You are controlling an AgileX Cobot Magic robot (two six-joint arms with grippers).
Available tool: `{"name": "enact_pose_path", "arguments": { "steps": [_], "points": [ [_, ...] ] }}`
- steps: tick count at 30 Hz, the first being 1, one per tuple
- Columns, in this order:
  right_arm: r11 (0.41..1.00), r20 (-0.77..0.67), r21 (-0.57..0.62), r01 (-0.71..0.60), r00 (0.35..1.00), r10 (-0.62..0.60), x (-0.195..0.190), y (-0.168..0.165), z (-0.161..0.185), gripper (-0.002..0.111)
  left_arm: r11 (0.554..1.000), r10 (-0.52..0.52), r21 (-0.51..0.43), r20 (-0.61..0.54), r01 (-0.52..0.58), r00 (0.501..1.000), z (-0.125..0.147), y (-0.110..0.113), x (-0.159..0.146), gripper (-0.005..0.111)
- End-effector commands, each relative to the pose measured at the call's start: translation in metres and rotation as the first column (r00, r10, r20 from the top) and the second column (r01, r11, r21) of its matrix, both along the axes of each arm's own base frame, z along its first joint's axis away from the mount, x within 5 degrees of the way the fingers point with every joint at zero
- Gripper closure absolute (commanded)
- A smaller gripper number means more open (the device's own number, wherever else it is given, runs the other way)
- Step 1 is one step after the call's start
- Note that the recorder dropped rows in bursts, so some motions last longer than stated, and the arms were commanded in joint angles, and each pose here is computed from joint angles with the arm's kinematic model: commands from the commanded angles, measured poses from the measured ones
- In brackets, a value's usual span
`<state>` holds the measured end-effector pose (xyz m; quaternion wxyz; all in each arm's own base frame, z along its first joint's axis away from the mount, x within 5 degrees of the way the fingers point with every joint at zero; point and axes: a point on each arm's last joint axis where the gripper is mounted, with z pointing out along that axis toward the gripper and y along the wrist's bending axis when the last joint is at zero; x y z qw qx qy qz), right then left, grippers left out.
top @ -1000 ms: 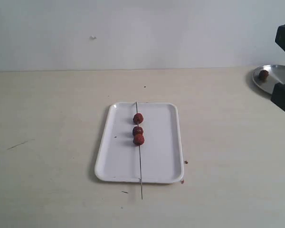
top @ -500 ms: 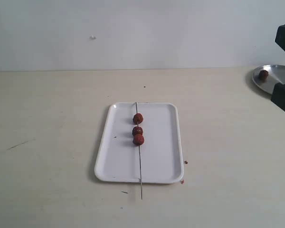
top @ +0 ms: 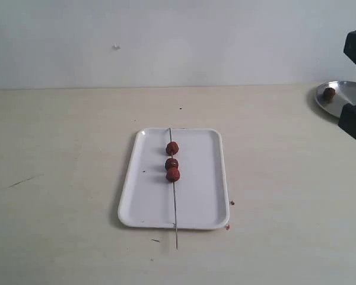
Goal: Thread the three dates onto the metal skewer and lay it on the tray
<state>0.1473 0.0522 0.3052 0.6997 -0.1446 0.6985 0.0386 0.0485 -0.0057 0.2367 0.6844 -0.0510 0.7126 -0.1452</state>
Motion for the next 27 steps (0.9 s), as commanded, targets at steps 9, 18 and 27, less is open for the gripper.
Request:
{"name": "enact_pose_path", "arguments": {
  "steps": [9,18,27],
  "points": [
    [1.000,0.001,-0.002,0.001,1.000,-0.001,-0.001,0.000,-0.001,0.108,0.981,0.131,0.163,-0.133,-0.108,0.983,-0.047,0.007,0.007,0.107],
    [1.000,0.001,-0.002,0.001,1.000,-0.001,-0.001,0.000,-0.001,0.108,0.968,0.220,0.153,-0.147,-0.198,0.964,-0.048,0.012,0.006,0.107],
    [1.000,0.001,-0.002,0.001,1.000,-0.001,-0.001,0.000,-0.001,0.108,0.968,0.220,0.153,-0.147,-0.198,0.964,-0.048,0.012,0.006,0.107]
  ]
}}
